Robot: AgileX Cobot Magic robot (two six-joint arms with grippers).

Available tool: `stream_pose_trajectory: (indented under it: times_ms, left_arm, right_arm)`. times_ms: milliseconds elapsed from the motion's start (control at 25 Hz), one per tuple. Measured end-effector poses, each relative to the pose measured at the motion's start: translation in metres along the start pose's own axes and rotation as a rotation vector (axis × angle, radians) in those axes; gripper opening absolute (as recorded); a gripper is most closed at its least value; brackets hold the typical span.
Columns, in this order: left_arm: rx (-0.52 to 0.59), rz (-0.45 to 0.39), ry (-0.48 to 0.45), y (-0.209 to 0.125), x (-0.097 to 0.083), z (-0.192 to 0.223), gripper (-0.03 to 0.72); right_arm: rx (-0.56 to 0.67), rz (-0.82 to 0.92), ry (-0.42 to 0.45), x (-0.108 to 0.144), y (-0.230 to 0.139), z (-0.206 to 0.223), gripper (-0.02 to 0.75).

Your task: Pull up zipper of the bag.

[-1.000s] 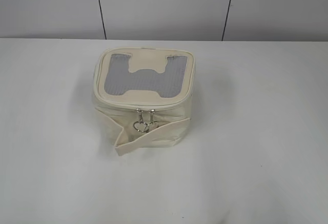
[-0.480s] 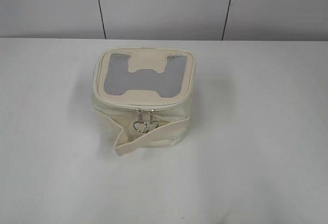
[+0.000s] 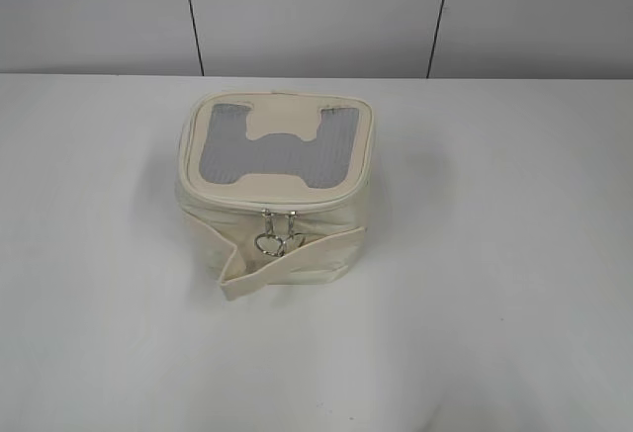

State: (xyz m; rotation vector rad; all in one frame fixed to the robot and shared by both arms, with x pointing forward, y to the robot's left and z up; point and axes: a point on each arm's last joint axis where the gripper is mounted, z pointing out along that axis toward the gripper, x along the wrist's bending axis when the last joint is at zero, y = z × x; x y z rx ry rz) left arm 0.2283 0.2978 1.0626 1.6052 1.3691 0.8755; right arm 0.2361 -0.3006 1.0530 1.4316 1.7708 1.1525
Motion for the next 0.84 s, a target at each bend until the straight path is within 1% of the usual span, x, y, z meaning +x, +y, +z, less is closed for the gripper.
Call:
stream_pose_trajectory:
  times_ms: [40, 80, 120, 160, 840]
  left_arm:
    - [0.000, -0.023, 0.056, 0.0001, -0.0004, 0.0002, 0.239]
    - [0.000, -0.038, 0.090, 0.0001, -0.0007, 0.0004, 0.239]
    - [-0.002, -0.048, 0.111, 0.0003, -0.0010, 0.0005, 0.239]
    - [-0.002, -0.050, 0.119, 0.0003, -0.0010, 0.0005, 0.239]
    - [-0.002, -0.047, 0.119, 0.0003, -0.0006, 0.0004, 0.239]
  right_arm:
    - [-0.019, 0.034, -0.063, 0.0003, -0.0007, -0.0015, 0.327]
    - [-0.027, 0.056, -0.109, 0.0005, -0.0012, -0.0022, 0.327]
    - [-0.033, 0.074, -0.148, 0.0006, -0.0014, -0.0025, 0.327]
    - [-0.034, 0.084, -0.167, 0.0008, -0.0014, -0.0025, 0.327]
    - [-0.036, 0.097, -0.163, 0.0021, -0.0013, -0.0022, 0.327]
